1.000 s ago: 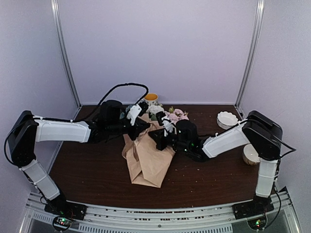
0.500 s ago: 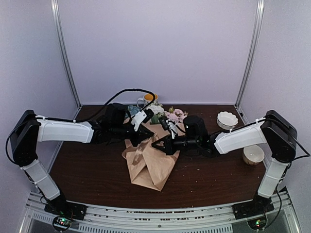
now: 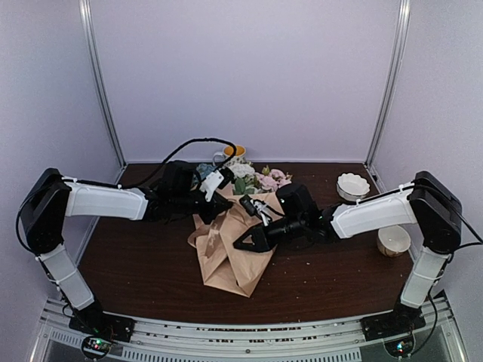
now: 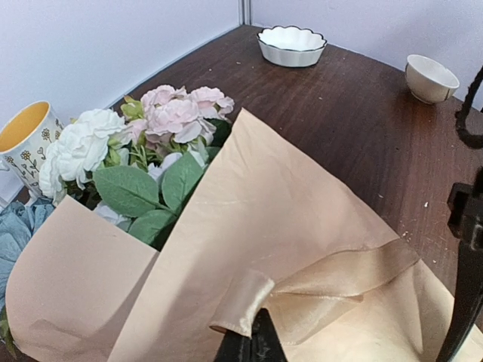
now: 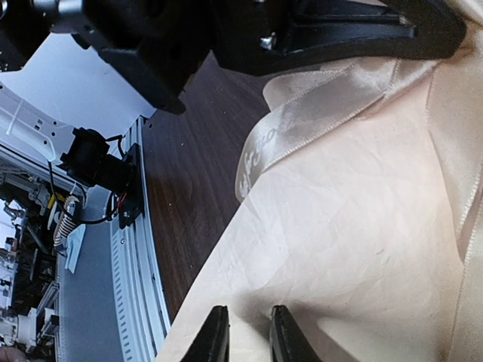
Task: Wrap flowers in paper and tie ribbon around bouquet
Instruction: Cross the ribbon over the folded bouquet.
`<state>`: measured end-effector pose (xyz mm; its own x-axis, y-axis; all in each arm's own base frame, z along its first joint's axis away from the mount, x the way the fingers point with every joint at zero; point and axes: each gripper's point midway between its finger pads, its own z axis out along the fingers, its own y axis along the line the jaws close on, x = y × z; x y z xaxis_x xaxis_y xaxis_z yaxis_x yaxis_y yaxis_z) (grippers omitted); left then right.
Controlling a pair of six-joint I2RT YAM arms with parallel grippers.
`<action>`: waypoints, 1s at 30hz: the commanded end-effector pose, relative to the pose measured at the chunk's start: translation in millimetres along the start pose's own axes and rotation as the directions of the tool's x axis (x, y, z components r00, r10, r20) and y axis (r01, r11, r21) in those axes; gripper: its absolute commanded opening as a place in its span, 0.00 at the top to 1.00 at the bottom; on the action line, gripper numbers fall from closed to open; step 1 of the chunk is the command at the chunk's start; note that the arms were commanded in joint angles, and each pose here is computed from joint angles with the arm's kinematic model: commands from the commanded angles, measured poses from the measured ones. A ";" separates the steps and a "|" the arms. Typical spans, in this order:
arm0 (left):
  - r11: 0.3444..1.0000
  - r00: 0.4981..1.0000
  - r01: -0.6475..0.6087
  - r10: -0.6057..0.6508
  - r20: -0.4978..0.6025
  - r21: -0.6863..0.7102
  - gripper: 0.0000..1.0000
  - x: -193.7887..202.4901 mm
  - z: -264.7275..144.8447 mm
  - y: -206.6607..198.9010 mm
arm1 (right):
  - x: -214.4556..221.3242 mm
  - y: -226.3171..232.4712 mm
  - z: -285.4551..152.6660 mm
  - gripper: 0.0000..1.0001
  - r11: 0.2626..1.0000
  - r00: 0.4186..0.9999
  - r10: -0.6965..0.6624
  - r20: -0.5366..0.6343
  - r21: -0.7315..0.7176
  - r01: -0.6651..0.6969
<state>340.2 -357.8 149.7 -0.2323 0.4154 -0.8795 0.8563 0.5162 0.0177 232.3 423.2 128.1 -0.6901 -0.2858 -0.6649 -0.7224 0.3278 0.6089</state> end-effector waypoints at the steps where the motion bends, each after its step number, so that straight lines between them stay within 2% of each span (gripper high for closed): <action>1: 1.000 0.998 -0.015 0.016 0.058 -0.012 1.00 -11.6 1.8 2.0 | -11.3 -2.3 1.3 0.79 1.000 1.000 -0.010 0.019 0.011 0.009; 6: 1.000 0.998 -0.013 0.014 0.058 -0.013 1.00 -10.2 2.4 2.0 | -22.3 2.2 -14.1 0.75 0.999 0.997 -0.044 0.070 0.006 0.043; 16: 1.000 0.998 0.005 -0.004 0.056 -0.012 1.00 -8.9 6.6 3.1 | -71.4 -44.0 -17.6 0.70 0.972 0.980 -0.080 0.182 0.232 0.036; 20: 1.000 0.999 0.003 -0.002 0.054 -0.010 1.00 -8.7 6.6 2.8 | -78.6 -58.1 -20.0 0.69 0.952 0.974 -0.087 0.209 0.306 0.019; 23: 1.000 0.998 0.004 -0.003 0.058 -0.012 1.00 -9.7 6.8 3.3 | -75.5 -68.2 -17.9 0.67 0.939 0.978 -0.089 0.190 0.344 0.019; 30: 1.000 0.999 0.007 -0.007 0.054 -0.009 1.00 -8.9 7.8 2.9 | -76.5 -74.3 -3.0 0.66 0.941 0.983 -0.100 0.153 0.335 0.044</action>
<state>344.4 -361.6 148.8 -0.2270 0.3961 -0.8897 0.8533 0.5212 0.0143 327.4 411.1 132.1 -0.6238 -0.1660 -0.7638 -0.6837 0.5895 0.4302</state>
